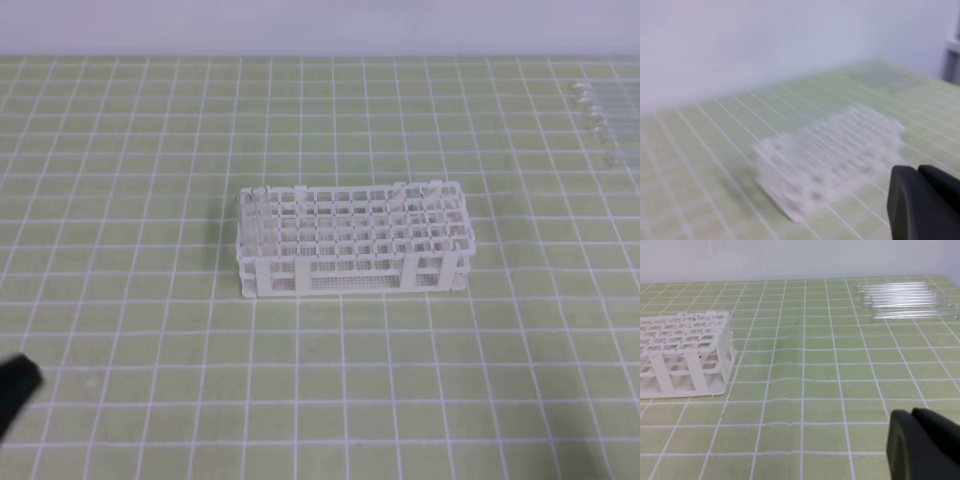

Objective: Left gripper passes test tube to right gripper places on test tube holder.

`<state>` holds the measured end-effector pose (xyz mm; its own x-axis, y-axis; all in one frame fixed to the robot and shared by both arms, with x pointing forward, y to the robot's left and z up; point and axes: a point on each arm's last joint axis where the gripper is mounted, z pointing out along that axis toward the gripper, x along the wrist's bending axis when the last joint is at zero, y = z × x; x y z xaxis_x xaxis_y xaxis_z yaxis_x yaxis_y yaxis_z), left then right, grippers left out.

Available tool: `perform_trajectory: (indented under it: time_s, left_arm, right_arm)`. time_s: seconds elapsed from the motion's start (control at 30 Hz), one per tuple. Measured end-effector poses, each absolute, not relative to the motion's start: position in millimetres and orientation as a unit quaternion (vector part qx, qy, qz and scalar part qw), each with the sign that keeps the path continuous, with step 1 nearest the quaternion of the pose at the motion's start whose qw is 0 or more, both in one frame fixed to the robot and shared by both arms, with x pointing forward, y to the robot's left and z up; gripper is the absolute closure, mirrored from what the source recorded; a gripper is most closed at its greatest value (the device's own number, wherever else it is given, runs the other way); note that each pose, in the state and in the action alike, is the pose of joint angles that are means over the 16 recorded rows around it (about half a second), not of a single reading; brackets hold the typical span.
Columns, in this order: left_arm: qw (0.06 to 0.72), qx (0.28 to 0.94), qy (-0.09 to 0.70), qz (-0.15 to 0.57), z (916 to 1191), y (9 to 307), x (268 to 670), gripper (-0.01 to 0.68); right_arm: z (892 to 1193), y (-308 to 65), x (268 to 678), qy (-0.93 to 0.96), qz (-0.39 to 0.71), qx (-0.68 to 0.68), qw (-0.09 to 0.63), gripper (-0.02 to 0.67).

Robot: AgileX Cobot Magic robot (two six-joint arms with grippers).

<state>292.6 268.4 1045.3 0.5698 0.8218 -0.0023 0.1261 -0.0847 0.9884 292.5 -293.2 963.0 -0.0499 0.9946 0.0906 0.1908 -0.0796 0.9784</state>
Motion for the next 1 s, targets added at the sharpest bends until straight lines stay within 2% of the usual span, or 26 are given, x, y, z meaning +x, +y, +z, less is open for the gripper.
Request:
perform_trajectory:
  time_s: [0.27, 0.53, 0.7, 1.0]
  left_arm:
    - [0.579, 0.572, 0.396, 0.426, 1056, 288, 287, 0.675]
    - [0.549, 0.516, 0.432, 0.496, 1038, 296, 283, 0.675]
    - [0.529, 0.519, 0.44, 0.507, 1014, 297, 286, 0.675]
    - [0.495, 0.555, 0.478, 0.467, 975, 296, 292, 0.675]
  right_arm:
    - [963, -293, 293, 0.537, 0.486, 0.551, 0.414, 0.665]
    - [963, -293, 293, 0.537, 0.486, 0.551, 0.414, 0.665]
    - [963, -293, 293, 0.537, 0.486, 0.551, 0.414, 0.665]
    - [963, -293, 293, 0.537, 0.486, 0.551, 0.414, 0.665]
